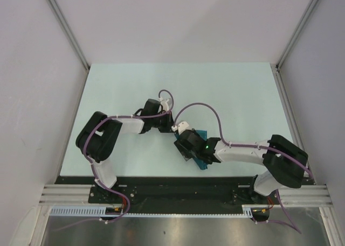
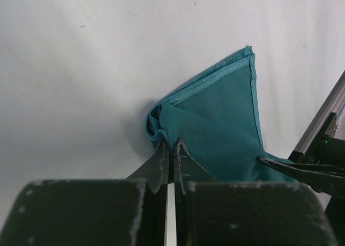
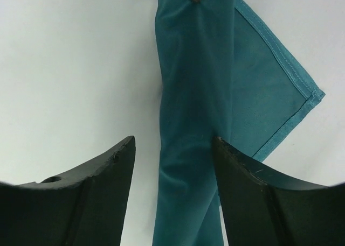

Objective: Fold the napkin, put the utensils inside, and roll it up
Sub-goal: Roll the napkin at the center of the board.

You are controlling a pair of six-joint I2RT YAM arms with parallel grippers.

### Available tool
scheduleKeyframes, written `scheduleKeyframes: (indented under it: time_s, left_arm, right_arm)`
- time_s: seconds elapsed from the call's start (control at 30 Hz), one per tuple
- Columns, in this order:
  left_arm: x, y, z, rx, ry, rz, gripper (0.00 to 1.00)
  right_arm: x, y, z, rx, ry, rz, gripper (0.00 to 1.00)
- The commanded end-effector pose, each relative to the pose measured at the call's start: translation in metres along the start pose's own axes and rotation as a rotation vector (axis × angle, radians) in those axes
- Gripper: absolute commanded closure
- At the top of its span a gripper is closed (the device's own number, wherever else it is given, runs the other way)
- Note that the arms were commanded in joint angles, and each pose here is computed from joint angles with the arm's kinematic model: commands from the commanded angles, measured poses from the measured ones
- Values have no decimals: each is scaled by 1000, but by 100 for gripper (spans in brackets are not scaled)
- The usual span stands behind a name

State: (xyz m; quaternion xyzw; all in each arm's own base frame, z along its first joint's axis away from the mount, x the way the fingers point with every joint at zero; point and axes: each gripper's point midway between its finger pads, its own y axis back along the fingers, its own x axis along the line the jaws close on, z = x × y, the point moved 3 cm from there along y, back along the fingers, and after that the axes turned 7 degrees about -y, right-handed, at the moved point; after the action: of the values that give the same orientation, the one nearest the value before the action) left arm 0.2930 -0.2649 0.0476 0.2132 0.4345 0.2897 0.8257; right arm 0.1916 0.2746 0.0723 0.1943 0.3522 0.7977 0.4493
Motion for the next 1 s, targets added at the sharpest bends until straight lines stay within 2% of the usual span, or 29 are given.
scheduleKeyframes:
  time_s: [0.0,0.27,0.67,0.7,0.73,0.87,0.9,0.97]
  left_arm:
    - [-2,-1,8,-4,-27,10,100]
    - [-6,-1,12,-13,-35,-6,100]
    - [-17,2,23,-48,-51,-50,98]
    - [-19,4,27,-60,-53,-52,95]
    - [-20,5,29,-68,-57,-51,87]
    - [-19,22,49,-140,-65,-25,66]
    - [-18,25,52,-155,-63,-22,55]
    - [-7,35,57,-185,-42,0,46]
  right_arm:
    - [-1,-7,22,-101,63,-57,38]
    - [-2,-23,1,-24,75,-42,47]
    - [-22,-43,-45,162,-78,-8,48]
    - [-23,-44,-52,190,-93,-1,49]
    - [-24,-45,-56,206,-105,6,51]
    - [-24,-46,-72,273,-174,70,66]
    - [-22,-45,-78,301,-198,113,69]
    - [-16,-44,-78,305,-227,179,76]
